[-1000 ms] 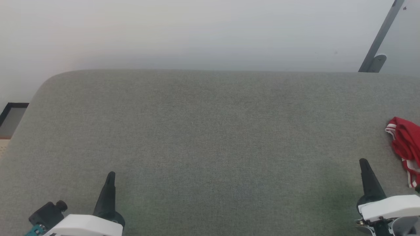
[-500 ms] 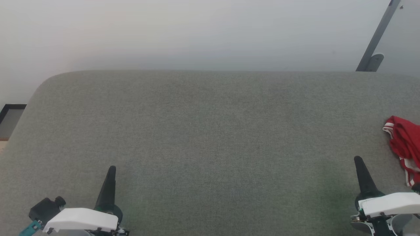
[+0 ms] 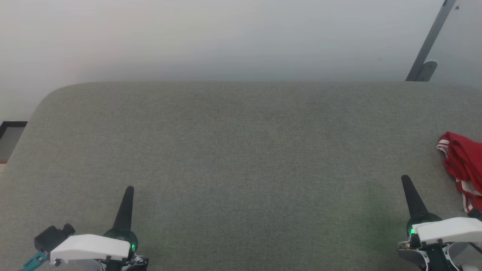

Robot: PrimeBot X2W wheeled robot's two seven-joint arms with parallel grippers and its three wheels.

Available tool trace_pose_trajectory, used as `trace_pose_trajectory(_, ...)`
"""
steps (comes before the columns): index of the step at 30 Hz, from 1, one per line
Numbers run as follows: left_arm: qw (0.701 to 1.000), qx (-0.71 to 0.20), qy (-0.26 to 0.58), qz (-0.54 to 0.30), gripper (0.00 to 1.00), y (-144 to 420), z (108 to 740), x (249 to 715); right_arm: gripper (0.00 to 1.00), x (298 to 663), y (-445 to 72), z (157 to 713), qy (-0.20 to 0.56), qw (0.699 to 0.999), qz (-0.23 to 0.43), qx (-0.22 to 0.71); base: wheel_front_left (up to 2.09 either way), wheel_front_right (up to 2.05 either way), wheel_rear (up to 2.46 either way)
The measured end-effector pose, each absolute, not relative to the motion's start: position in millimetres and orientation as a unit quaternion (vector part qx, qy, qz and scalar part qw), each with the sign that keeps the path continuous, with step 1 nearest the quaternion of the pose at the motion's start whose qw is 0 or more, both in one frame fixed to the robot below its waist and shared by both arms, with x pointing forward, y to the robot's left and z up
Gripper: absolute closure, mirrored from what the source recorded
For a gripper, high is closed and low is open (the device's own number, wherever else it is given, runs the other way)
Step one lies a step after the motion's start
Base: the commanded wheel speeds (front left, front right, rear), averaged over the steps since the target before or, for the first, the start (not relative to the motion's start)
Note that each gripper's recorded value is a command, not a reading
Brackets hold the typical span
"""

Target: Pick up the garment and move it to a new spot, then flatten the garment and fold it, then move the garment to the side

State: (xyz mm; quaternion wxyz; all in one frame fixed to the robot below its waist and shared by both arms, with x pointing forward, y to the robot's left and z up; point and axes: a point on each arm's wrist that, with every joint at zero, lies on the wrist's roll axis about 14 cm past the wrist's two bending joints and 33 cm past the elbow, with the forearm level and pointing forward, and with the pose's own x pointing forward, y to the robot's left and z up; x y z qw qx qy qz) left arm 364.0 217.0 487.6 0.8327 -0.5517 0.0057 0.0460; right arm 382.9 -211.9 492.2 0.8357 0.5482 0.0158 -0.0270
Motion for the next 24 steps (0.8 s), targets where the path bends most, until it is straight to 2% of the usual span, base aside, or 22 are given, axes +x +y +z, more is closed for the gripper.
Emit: trace_pose_trajectory(24,0.776,-0.63,0.005,0.029,1.0,210,495,375,1.0,385,-206,497,0.012,0.778,-0.018,0.628,0.0,0.0,0.0)
